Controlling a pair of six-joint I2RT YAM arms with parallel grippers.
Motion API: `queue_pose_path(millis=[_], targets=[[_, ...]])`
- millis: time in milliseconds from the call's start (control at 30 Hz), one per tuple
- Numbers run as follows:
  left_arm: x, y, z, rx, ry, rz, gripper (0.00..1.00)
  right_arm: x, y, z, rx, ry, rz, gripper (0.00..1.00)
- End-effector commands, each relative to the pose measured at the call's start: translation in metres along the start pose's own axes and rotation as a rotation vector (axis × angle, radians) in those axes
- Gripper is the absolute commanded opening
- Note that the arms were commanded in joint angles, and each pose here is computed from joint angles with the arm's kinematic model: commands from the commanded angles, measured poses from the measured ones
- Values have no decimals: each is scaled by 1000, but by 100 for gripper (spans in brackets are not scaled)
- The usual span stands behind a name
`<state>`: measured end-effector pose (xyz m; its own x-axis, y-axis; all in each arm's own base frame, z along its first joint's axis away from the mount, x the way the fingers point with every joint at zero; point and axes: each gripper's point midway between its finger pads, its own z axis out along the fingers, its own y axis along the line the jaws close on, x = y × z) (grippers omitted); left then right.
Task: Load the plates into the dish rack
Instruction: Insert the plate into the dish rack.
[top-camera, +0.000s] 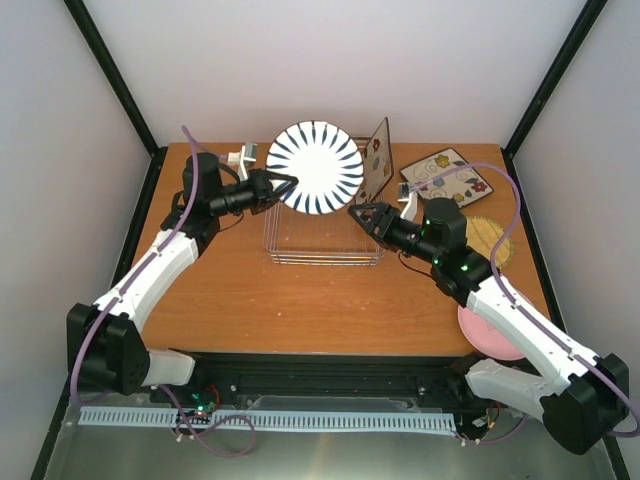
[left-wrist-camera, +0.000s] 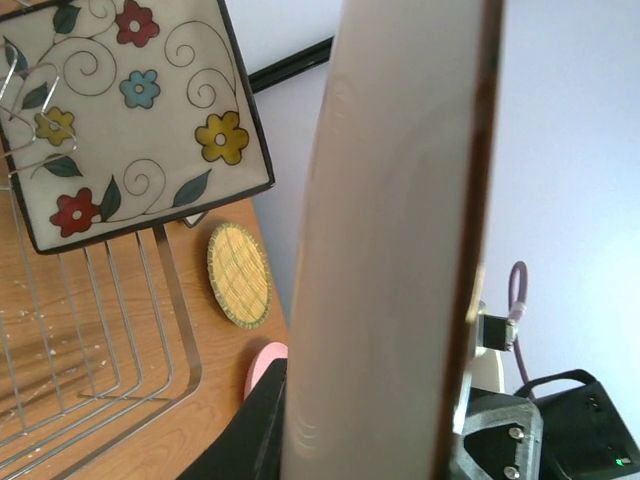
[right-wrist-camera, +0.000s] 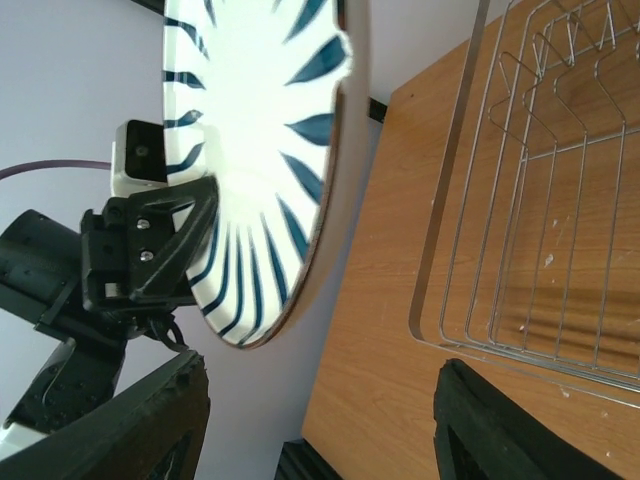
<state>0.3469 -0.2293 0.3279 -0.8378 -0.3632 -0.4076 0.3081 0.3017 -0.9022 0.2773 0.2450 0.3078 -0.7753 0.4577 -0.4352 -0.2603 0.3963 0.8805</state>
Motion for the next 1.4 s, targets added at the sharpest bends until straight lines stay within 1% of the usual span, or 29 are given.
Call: queue_pose_path(millis=[0,167,300,433,500,567,600,767,867,967,1133,1367], targets=[[-16,-55,-9,161,-35,116,1,-11,14,7,-45,-41,-61,62],[-12,-55,-8,172,-5,86,1,-14,15,15,-57,-40,-80,62],[-7,-49,-9,149,9,73,1,-20,22,22,-75,-46,-92,61],[1,-39,-10,131,23,51,1,-24,24,27,-79,-51,-98,59],[6,-35,-10,126,30,37,1,-25,25,30,-86,-48,-97,52],[9,-32,-11,125,31,28,0,-25,24,34,-89,-43,-93,41],[10,-29,-11,121,31,22,1,-26,24,35,-87,-41,-90,37],[10,-26,-9,126,37,13,1,-26,25,42,-98,-32,-81,24],[10,-27,-7,135,43,7,1,-27,24,44,-102,-33,-77,24],[11,-27,-7,147,49,-10,1,-28,24,47,-105,-34,-75,27],[14,-22,-6,152,56,-40,1,-30,24,51,-106,-40,-78,28],[18,-14,-3,141,75,-65,1,-35,26,56,-107,-45,-84,20]])
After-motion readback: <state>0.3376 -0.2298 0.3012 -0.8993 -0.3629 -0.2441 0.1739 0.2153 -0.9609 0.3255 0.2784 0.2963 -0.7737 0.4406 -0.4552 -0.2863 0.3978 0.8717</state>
